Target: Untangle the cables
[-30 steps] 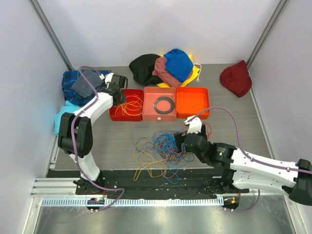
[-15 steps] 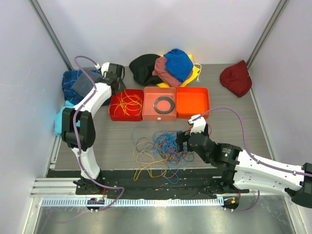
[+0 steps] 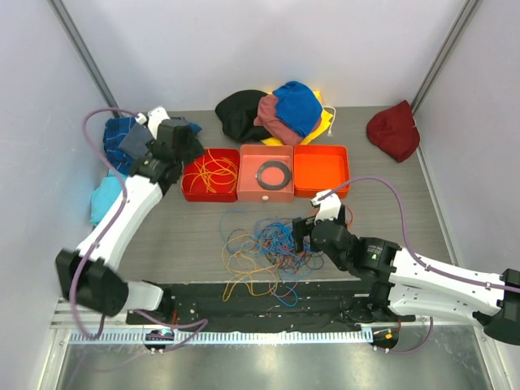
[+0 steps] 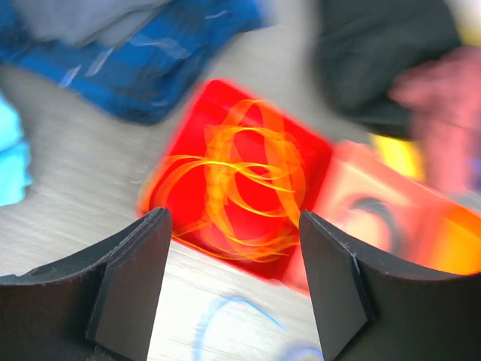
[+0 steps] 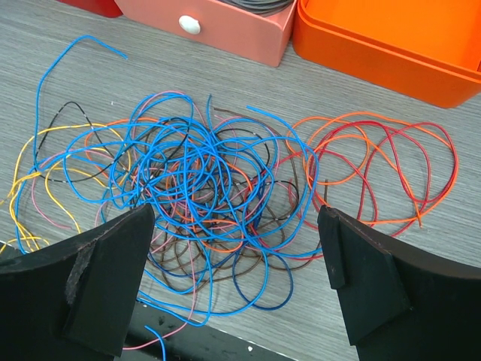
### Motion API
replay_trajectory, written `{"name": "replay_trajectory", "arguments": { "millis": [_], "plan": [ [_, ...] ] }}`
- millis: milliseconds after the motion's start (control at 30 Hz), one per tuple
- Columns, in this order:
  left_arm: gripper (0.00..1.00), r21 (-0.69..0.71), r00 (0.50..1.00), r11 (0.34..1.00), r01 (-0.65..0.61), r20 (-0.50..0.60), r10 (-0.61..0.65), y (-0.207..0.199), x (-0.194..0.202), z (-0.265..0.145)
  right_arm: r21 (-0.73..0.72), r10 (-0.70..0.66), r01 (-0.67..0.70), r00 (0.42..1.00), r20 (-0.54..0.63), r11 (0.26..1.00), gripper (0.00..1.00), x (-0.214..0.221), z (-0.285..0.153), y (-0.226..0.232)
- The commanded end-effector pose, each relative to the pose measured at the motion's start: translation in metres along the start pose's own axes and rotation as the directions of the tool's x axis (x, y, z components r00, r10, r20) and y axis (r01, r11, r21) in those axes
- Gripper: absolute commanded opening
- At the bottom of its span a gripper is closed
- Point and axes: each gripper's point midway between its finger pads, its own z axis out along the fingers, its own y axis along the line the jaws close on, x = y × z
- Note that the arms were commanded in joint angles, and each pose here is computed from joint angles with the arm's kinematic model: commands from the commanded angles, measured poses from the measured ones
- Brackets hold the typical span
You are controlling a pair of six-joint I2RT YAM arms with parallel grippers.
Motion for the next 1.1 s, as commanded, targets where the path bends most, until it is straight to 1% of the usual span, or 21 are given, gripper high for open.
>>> {"name": "replay_trajectory", "arguments": {
  "millis": [0,33,67,100,133,200,300,400,467,500,533,600,633,667,733,800,867,900,967,1067],
  "plan": [
    [0.72,0.180,0.996,0.984,-0.015,0.084,0.000,-0.031,-0.002,-0.057,-0.023,0.066,-0.064,0.994,0.082,0.998,1.00,-0.034,-0.006,0.010],
    [0.73,0.251,0.999,0.967,-0.042,0.037,0.034,-0.045,0.017,-0.067,-0.021,0.069,-0.068,0.994,0.086,0.997,1.00,-0.036,-0.006,0.010],
    [0.72,0.284,0.999,0.958,-0.048,0.014,0.046,-0.048,0.028,-0.074,-0.023,0.072,-0.071,0.993,0.089,0.997,1.00,-0.038,-0.006,0.010],
    [0.72,0.299,0.996,0.952,-0.066,-0.034,0.079,-0.045,0.050,-0.073,-0.025,0.076,-0.074,0.993,0.093,0.997,1.00,-0.039,-0.006,0.011],
    [0.72,0.360,0.989,0.930,-0.080,-0.091,0.120,-0.053,0.072,-0.081,-0.027,0.081,-0.079,0.992,0.099,0.997,1.00,-0.042,-0.007,0.012],
    [0.71,0.390,0.975,0.916,-0.091,-0.151,0.161,-0.048,0.104,-0.088,-0.031,0.086,-0.083,0.990,0.109,0.996,1.00,-0.046,-0.007,0.013],
    [0.71,0.407,0.964,0.909,-0.085,-0.197,0.178,-0.037,0.134,-0.095,-0.011,0.087,-0.086,0.987,0.138,0.996,1.00,-0.052,-0.006,0.010],
    [0.73,0.411,0.962,0.909,-0.067,-0.215,0.168,-0.029,0.143,-0.098,-0.001,0.085,-0.085,0.985,0.152,0.996,1.00,-0.052,-0.003,0.010],
    [0.79,0.407,0.963,0.912,-0.050,-0.223,0.152,-0.022,0.151,-0.096,0.014,0.107,-0.110,0.984,0.140,0.994,0.99,-0.049,0.001,0.010],
    [0.81,0.400,0.966,0.916,-0.004,-0.235,0.107,-0.021,0.153,-0.097,0.015,0.112,-0.115,0.986,0.124,0.993,0.98,-0.045,0.004,0.011],
    [0.84,0.432,0.973,0.901,0.033,-0.219,0.069,-0.020,0.156,-0.098,0.027,0.109,-0.112,0.990,0.091,0.993,0.97,-0.038,0.011,0.012],
    [0.87,0.464,0.974,0.881,0.094,-0.227,0.015,-0.020,0.161,-0.101,0.029,0.143,-0.144,0.989,0.044,0.989,0.97,-0.028,0.019,0.014],
    [0.99,0.472,0.970,0.867,0.159,-0.240,-0.047,-0.020,0.159,-0.106,0.034,0.161,-0.161,0.987,0.013,0.986,0.97,-0.021,0.024,0.012],
    [1.00,0.476,0.967,0.864,0.165,-0.251,-0.047,-0.017,0.165,-0.106,0.029,0.178,-0.179,0.984,0.012,0.983,0.97,-0.021,0.026,0.013],
    [1.00,0.504,0.955,0.850,0.156,-0.296,0.000,-0.020,0.174,-0.114,0.039,0.213,-0.214,0.976,0.039,0.976,0.98,-0.025,0.024,0.009],
    [1.00,0.487,0.941,0.863,0.134,-0.337,0.044,-0.019,0.182,-0.115,0.059,0.245,-0.250,0.967,0.074,0.967,0.98,-0.030,0.021,0.002],
    [1.00,0.463,0.933,0.880,0.103,-0.352,0.076,-0.015,0.188,-0.111,0.098,0.268,-0.277,0.959,0.097,0.956,0.98,-0.032,0.018,-0.013],
    [1.00,0.452,0.929,0.887,0.090,-0.360,0.089,-0.012,0.191,-0.110,0.102,0.275,-0.285,0.956,0.097,0.953,0.97,-0.031,0.018,-0.016],
    [1.00,0.445,0.927,0.892,0.077,-0.361,0.100,-0.010,0.194,-0.106,0.090,0.273,-0.277,0.960,0.059,0.957,0.97,-0.024,0.021,-0.016],
    [0.98,0.460,0.920,0.885,0.077,-0.375,0.115,-0.012,0.202,-0.104,0.084,0.272,-0.273,0.962,0.024,0.958,0.95,-0.016,0.028,-0.009]
  ]
}}
